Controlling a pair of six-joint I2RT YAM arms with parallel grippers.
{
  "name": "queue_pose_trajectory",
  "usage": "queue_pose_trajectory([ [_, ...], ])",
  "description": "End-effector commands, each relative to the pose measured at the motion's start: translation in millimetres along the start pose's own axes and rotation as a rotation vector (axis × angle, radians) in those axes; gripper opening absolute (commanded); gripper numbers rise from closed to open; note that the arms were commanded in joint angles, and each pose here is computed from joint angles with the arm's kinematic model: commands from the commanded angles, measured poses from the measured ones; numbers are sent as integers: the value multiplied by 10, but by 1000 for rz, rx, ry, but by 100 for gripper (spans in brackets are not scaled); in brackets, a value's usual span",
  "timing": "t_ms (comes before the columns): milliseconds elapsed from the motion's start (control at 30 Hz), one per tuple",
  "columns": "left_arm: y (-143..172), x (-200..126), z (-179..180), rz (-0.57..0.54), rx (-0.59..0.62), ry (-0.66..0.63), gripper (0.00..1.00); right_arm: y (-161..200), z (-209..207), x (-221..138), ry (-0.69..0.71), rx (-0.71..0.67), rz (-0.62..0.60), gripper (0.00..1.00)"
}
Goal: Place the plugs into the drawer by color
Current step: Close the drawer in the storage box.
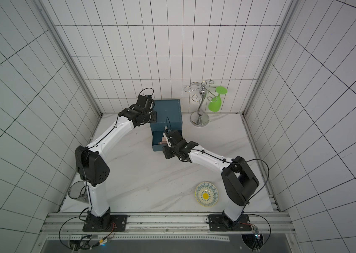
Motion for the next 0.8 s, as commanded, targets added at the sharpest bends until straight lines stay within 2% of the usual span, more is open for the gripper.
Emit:
queue_pose_trajectory([
  [0, 435, 361, 99, 233, 37, -44, 26, -327, -60, -24, 60, -27, -100, 55],
  [133, 456, 396, 140, 266, 32, -22, 27, -437, -67, 53, 66, -32, -133, 56],
  [267, 469, 382, 149, 284, 31, 3, 27, -515, -83, 152, 133, -88, -153, 55],
  [400, 472, 371, 121, 290, 21, 38, 27, -525, -78, 149, 201, -101, -240, 58],
  [533, 481, 344, 106, 300, 18, 60, 27, -624, -101, 199, 258, -140, -253, 59],
  [667, 461, 298, 103, 285, 16, 68, 28, -559, -11, 244, 280, -204, -317, 59],
  [767, 468, 299, 103, 289, 16, 73, 28, -457, 63, 129, 280, -206, -341, 59],
])
Point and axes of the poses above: each gripper's point midway between its finger pads, its own x axis out along the fingers, its own z axis along the line the jaws close on, y = z × x, the point moved 9 cm from there along -x, back along the fingers, and after that the axes turned 8 degrees about -x, right-handed, at the moved point
